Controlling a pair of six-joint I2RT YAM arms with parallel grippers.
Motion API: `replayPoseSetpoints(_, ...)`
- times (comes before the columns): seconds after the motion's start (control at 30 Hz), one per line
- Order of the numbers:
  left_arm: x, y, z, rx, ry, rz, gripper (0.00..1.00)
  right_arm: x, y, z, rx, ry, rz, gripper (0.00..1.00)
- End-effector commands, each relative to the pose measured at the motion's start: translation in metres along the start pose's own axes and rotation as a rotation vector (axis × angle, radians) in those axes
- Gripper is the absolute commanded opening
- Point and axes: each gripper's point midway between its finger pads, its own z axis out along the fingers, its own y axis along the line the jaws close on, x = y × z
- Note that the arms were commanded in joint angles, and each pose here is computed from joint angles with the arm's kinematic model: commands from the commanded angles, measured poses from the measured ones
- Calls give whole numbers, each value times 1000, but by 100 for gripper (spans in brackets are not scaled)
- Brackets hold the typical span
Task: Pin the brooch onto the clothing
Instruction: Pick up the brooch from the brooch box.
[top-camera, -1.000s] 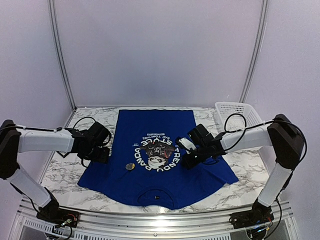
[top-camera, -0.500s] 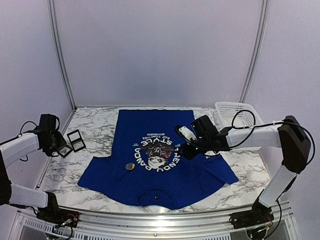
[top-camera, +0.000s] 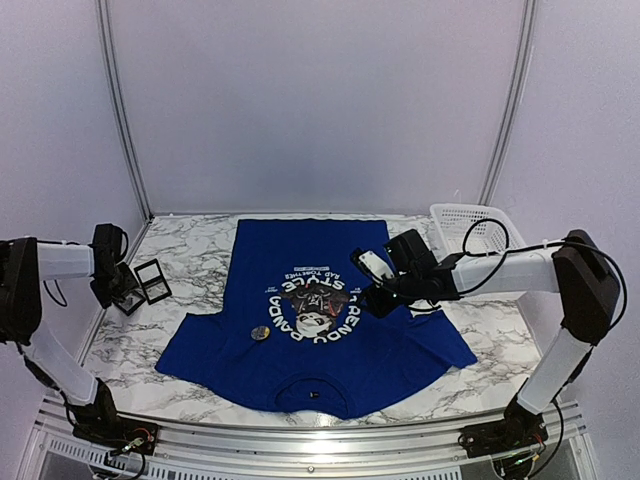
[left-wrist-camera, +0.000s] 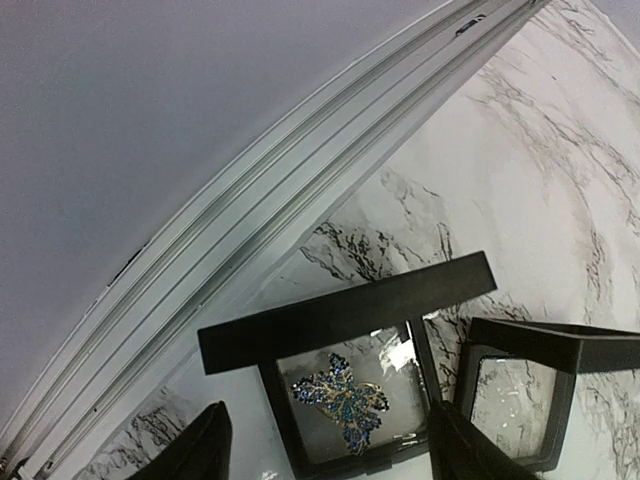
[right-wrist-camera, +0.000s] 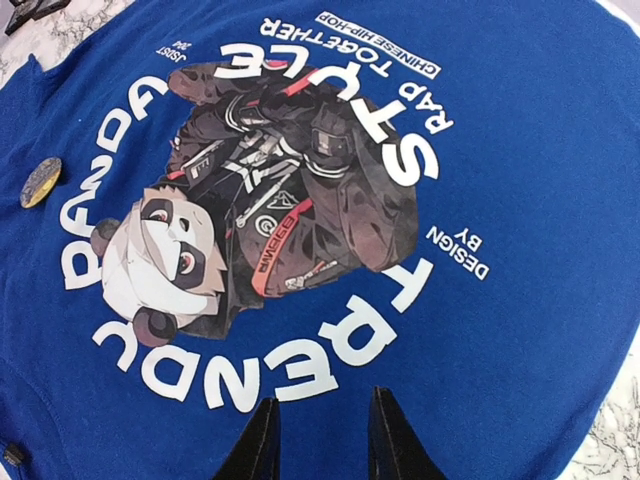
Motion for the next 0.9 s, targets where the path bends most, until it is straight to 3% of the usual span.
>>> replayPoseSetpoints(0.0, -6, -11, 12, 14, 15, 39, 62, -9, -3, 2, -12, -29, -2, 25)
replayPoseSetpoints(0.43, 14, -5, 34, -33, 81, 74, 62, -7, -5, 4, -28, -22, 8, 24)
replayPoseSetpoints(0.87, 20, -6, 45, -46, 110, 126, 48, -7, -5, 7, -42, -18, 13, 24)
